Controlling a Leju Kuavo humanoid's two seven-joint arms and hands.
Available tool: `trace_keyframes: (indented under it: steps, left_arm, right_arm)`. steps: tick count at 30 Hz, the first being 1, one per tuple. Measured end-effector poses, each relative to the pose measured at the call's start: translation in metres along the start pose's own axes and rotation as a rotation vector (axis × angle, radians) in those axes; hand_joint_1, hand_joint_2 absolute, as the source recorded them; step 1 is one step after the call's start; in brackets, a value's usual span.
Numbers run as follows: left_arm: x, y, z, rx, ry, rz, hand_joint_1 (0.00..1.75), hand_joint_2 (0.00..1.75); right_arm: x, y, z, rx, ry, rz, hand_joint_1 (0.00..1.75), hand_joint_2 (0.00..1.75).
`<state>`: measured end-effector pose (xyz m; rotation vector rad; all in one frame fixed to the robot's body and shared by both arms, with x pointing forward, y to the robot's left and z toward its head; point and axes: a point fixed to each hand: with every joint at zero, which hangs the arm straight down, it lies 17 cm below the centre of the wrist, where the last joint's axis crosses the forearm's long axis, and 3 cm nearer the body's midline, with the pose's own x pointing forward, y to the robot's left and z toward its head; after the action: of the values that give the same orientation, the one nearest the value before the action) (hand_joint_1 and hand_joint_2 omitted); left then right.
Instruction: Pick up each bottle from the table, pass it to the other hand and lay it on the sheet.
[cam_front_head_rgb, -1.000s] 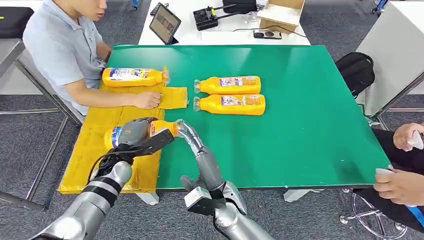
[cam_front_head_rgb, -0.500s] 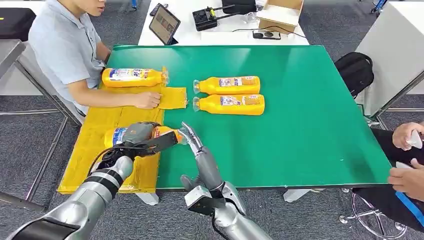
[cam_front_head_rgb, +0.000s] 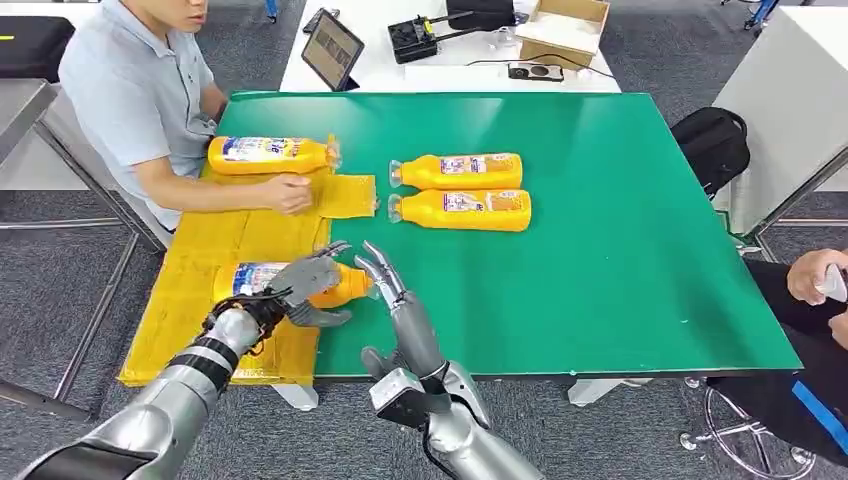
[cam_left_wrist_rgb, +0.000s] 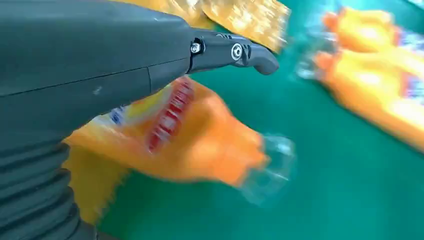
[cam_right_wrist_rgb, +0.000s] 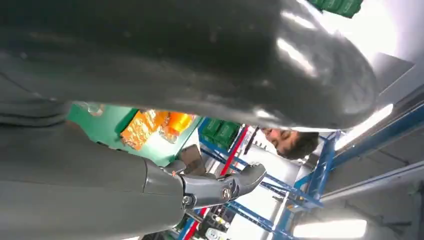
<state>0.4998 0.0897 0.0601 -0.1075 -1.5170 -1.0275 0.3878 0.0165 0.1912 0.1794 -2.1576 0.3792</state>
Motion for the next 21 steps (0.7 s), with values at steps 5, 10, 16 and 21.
trace_keyframes:
  steps: [5, 10, 16, 21]
  left_arm:
    - [0.023, 0.0, 0.003, 0.064, -0.092, 0.118, 0.0, 1.75]
    - [0.028, 0.002, 0.005, 0.083, -0.113, 0.126, 0.0, 1.75]
    - [0.065, 0.031, 0.011, 0.266, -0.257, 0.189, 0.0, 1.75]
    - [0.123, 0.074, 0.034, 0.536, -0.438, 0.438, 0.0, 1.75]
  right_arm:
    - [-0.001, -0.001, 0.001, -0.001, 0.001, 0.005, 0.0, 0.0]
    - [-0.001, -0.001, 0.001, 0.0, 0.0, 0.008, 0.0, 0.0]
    - [-0.002, -0.002, 0.002, -0.001, -0.001, 0.016, 0.0, 1.75]
    - [-0.002, -0.01, 0.002, -0.032, -0.01, 0.068, 0.0, 1.75]
